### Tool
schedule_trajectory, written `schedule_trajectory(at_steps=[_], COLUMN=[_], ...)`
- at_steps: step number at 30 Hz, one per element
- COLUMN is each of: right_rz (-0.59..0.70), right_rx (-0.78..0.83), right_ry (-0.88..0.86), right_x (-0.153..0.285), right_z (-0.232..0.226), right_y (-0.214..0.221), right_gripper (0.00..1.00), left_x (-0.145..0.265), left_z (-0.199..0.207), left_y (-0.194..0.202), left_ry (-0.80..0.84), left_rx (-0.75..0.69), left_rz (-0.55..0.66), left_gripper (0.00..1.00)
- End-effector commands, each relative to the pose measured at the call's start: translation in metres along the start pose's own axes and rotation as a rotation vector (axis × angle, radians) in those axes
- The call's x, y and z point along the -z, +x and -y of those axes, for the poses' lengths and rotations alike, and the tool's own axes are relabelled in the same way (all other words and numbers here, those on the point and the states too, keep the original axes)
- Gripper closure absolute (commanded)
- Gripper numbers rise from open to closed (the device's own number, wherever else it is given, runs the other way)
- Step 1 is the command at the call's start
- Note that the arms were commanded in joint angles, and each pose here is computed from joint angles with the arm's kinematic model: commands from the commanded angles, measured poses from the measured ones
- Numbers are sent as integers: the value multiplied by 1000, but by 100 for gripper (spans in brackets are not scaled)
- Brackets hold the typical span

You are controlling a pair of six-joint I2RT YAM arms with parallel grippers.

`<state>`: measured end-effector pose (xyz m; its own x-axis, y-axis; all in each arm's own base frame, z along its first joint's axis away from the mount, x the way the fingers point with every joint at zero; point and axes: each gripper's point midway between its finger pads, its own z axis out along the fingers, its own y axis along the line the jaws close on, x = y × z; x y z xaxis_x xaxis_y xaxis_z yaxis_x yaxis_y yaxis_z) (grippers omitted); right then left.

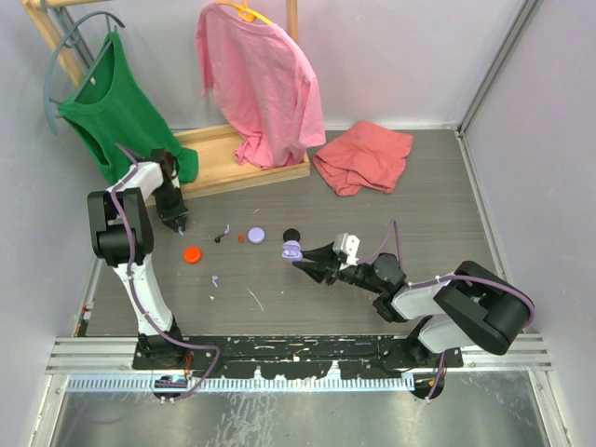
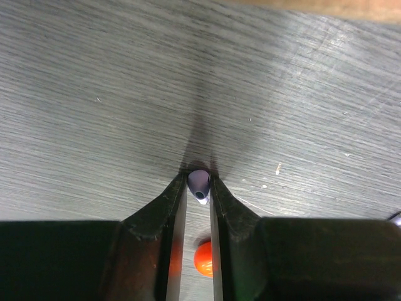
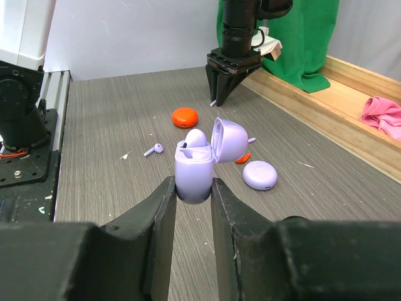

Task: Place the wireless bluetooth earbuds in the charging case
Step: Pick up the earbud from the center of the board.

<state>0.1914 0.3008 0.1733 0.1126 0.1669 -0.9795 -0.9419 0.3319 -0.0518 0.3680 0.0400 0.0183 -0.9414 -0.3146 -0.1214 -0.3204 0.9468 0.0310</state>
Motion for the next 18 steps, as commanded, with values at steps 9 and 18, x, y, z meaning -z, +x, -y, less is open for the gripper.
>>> schedule_trajectory(at_steps=[9, 18], right_rz=[70, 71], right_rx=[50, 50], right_ry=[-27, -29], right_x=[-9, -9], right_z=[-1, -1], right_y=[-23, -24], right_gripper=[99, 99], left_x=[-1, 33], left_z=[7, 20], left_y=[-11, -10], left_ry=[64, 92], left_rx=[-3, -34], left_rz=[43, 136], left_gripper=[91, 100])
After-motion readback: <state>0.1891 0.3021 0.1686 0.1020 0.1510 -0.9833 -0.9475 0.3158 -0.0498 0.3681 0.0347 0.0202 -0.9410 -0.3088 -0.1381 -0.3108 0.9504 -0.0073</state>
